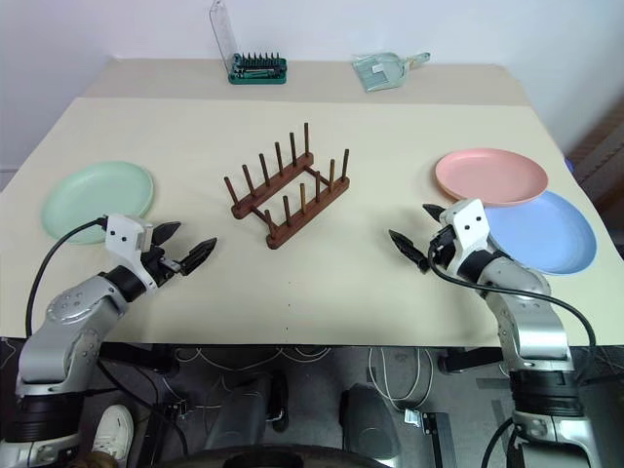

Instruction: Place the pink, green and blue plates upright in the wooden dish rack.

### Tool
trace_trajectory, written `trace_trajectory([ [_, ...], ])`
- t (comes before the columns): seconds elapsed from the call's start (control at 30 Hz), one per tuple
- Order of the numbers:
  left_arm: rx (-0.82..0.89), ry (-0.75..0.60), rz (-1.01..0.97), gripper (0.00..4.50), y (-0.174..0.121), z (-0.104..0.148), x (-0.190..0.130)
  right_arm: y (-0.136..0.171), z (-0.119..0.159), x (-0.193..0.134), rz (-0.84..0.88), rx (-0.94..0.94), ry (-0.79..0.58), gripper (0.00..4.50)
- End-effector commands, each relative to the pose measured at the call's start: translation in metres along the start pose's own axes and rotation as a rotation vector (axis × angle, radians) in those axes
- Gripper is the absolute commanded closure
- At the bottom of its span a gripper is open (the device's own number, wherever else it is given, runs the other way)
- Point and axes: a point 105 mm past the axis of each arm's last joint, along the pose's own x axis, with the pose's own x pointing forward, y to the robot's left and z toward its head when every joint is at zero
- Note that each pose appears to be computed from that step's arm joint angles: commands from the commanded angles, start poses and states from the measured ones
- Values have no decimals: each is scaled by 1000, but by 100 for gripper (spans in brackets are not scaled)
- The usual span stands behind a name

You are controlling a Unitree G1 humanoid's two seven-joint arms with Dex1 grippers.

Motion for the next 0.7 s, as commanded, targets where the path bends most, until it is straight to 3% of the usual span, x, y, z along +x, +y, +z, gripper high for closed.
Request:
trace_trajectory([
  [0.03,27,-30,-9,0,-3,11,-2,-5,16,-3,-17,-35,-47,3],
  [0.27,16,-35,-34,0,-11,12,-4,-4,20,6,2,-39,-54,3],
  [0.53,-16,37,-211,0,-40,-4,-8,10,17,-1,22,-29,-50,3],
  [0.7,67,125,-335,0,-59,-23,5,22,18,-6,42,-13,-45,3],
])
